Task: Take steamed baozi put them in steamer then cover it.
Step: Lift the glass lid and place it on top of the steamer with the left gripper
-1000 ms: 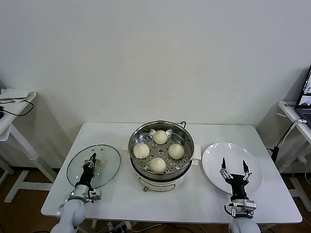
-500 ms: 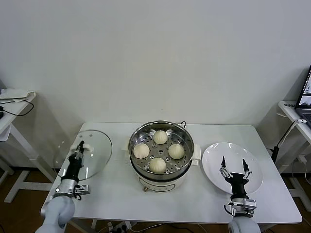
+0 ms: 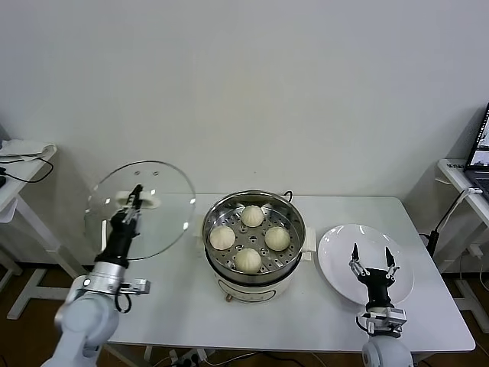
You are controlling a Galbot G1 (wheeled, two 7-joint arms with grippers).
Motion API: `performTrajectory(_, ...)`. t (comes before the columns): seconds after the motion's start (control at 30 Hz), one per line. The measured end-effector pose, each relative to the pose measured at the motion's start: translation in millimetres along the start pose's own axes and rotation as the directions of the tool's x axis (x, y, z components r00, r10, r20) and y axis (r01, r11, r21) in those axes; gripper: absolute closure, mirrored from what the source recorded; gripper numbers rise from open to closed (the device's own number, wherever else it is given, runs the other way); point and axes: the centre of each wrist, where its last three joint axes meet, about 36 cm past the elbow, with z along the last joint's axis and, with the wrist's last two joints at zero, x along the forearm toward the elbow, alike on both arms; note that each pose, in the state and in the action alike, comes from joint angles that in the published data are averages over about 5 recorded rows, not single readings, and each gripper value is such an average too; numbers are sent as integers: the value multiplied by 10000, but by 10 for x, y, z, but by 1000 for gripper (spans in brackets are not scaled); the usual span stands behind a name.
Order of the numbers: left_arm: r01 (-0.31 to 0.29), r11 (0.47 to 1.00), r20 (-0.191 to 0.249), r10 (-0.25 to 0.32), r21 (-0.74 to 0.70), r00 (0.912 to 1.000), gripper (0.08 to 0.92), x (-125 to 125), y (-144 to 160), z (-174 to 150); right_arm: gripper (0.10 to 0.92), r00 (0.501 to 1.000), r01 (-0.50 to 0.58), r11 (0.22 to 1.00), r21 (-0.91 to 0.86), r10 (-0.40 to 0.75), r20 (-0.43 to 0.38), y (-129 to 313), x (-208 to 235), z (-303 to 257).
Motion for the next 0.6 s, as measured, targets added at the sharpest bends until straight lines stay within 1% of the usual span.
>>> performTrajectory(0.13, 107, 9972, 387, -136, 746, 9992, 811, -28, 183, -434, 200, 9999, -130, 9999, -32, 130, 34, -27, -61, -5)
performTrajectory(0.23, -56, 9912, 531, -14, 1325, 9986, 811, -26, 264, -757, 200, 9998, -201, 9998, -67, 201, 52, -31, -104, 0)
performTrajectory(0.4, -605, 9765, 756, 457, 2068, 9961, 811, -18, 321, -1238, 200, 9996, -281, 9995, -152, 282, 42, -5, -165, 24)
performTrajectory(0.6, -1393, 9619, 1071, 1168, 2355, 9874, 811, -47, 274, -1719, 200, 9993, -379, 9990, -232, 380, 37, 22, -230, 28)
